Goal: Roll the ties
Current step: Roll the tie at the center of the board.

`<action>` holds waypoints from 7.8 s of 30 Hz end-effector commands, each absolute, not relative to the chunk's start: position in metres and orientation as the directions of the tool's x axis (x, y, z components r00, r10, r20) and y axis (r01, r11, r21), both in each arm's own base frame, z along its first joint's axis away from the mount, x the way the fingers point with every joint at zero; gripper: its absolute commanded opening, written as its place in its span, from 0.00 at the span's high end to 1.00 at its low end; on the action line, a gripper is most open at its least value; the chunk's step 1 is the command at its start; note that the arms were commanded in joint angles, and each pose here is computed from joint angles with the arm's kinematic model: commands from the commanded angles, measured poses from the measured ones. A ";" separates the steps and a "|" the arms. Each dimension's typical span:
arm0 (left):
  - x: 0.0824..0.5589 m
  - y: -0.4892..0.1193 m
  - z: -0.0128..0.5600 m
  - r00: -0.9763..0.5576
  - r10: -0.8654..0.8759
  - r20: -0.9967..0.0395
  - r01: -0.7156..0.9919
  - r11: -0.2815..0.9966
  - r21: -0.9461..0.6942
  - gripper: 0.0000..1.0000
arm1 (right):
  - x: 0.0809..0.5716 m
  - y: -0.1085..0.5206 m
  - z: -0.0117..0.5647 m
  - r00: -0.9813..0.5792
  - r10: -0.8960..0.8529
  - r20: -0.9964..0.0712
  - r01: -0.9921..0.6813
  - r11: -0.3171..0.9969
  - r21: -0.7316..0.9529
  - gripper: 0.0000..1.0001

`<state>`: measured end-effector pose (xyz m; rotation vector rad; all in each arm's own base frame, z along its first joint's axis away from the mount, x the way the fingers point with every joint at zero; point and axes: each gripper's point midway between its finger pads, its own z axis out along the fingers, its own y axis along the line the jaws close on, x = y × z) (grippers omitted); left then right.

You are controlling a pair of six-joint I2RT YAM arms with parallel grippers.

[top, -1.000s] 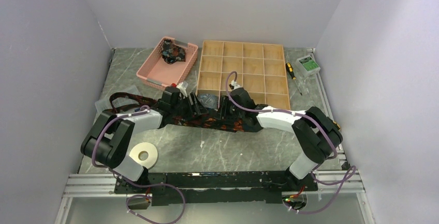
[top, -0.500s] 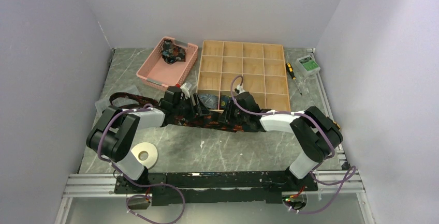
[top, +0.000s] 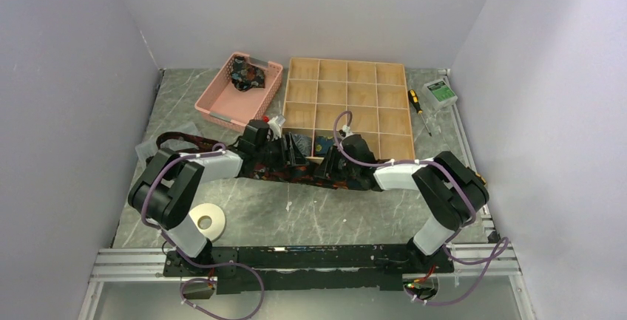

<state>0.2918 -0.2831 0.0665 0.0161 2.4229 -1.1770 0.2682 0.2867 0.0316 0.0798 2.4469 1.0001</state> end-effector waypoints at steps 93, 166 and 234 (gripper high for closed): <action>0.254 -0.386 0.051 -0.840 0.428 -0.334 0.342 0.895 0.286 0.37 | 0.205 0.138 0.045 -0.698 0.472 -0.538 0.079 0.798 0.597 0.44; 0.283 -0.319 0.087 -0.873 0.011 -0.487 0.391 0.612 -0.688 0.32 | 0.246 0.227 0.042 -0.855 0.285 -0.433 -0.069 0.765 0.640 0.63; 0.264 -0.255 0.063 -0.905 0.395 -0.156 0.243 0.784 0.572 0.97 | 0.221 0.155 0.073 -0.732 0.341 -0.590 -0.039 0.843 0.536 0.42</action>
